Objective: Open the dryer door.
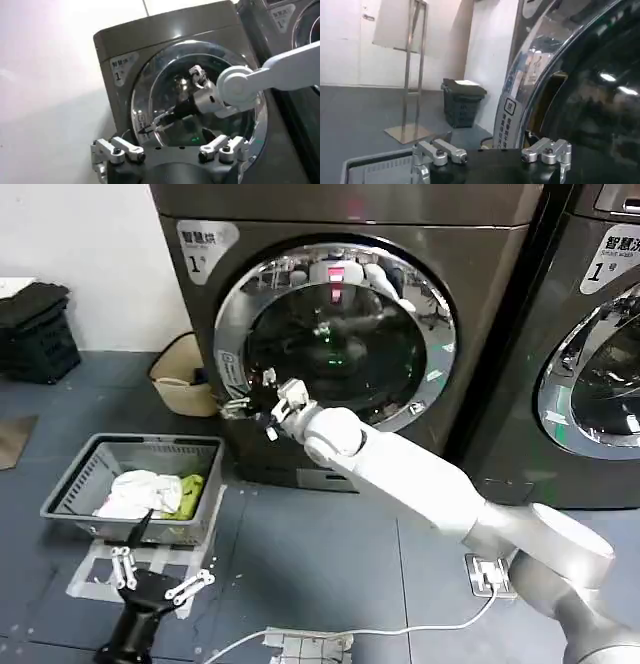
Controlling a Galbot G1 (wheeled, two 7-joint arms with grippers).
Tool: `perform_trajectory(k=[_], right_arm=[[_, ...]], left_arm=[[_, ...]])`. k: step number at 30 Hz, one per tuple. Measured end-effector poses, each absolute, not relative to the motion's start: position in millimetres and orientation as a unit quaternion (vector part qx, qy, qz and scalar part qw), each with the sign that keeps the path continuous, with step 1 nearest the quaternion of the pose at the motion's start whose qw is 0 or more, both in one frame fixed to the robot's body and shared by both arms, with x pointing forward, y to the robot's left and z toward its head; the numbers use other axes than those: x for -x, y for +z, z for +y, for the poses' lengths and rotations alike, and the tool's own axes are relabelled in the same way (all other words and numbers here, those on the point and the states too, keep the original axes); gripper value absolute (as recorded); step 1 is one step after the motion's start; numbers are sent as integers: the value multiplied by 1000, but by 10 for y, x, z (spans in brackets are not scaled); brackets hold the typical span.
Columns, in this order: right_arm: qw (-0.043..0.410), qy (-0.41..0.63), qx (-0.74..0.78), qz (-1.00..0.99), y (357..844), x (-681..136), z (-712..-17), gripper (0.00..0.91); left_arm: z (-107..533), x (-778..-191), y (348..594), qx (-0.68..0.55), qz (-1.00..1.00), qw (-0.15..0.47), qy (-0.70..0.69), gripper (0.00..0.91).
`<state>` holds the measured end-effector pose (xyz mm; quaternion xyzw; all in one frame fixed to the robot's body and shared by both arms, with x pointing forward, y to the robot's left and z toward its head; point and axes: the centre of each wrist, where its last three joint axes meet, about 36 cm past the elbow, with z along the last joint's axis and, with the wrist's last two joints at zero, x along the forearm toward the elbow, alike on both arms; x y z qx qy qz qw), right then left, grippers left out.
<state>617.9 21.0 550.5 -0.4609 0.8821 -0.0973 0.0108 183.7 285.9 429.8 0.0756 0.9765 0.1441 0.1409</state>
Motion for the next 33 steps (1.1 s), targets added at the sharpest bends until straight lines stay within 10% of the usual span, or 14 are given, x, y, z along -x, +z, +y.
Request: perform_trajectory(k=[33], right_arm=[[22, -114, 574, 811, 5528, -6066, -28, 907]], left_arm=[[2935, -1862, 4311, -68, 978, 138, 143, 907]])
